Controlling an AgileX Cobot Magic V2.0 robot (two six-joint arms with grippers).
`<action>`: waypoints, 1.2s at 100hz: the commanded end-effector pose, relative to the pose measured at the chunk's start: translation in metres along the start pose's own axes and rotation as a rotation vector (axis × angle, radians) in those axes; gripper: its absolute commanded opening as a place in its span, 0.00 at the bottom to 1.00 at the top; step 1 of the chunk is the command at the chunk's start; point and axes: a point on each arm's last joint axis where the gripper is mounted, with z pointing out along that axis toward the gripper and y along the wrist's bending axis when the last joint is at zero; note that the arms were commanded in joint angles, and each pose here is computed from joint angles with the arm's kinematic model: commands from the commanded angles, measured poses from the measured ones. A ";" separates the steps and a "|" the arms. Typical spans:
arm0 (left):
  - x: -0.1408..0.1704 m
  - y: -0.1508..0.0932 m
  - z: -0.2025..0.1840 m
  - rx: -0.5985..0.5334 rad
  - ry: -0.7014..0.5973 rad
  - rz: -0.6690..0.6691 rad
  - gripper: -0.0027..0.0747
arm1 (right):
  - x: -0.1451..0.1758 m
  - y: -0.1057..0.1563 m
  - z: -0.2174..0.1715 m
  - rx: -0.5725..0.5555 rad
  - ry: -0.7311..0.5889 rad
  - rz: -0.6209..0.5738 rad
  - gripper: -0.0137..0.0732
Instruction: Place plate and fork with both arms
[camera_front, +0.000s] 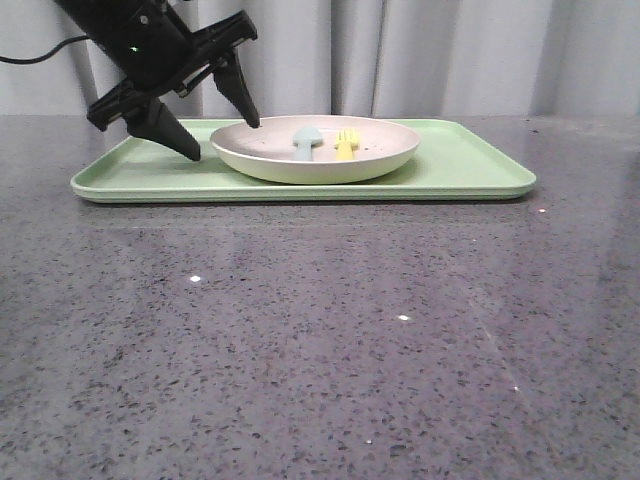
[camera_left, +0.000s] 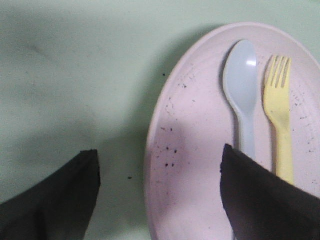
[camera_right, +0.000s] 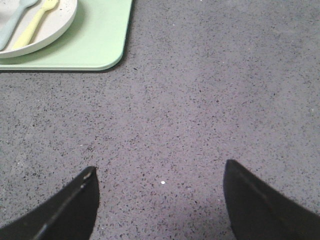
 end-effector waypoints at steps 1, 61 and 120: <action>-0.010 -0.026 -0.044 0.051 -0.109 0.044 0.67 | -0.014 0.001 -0.004 -0.001 -0.078 -0.001 0.76; -0.023 0.002 -0.184 -0.164 -0.299 0.168 0.67 | -0.014 0.001 -0.004 -0.001 -0.079 -0.001 0.76; 0.072 0.069 -0.242 -0.389 -0.395 0.119 0.67 | -0.014 0.001 -0.004 -0.001 -0.081 -0.001 0.76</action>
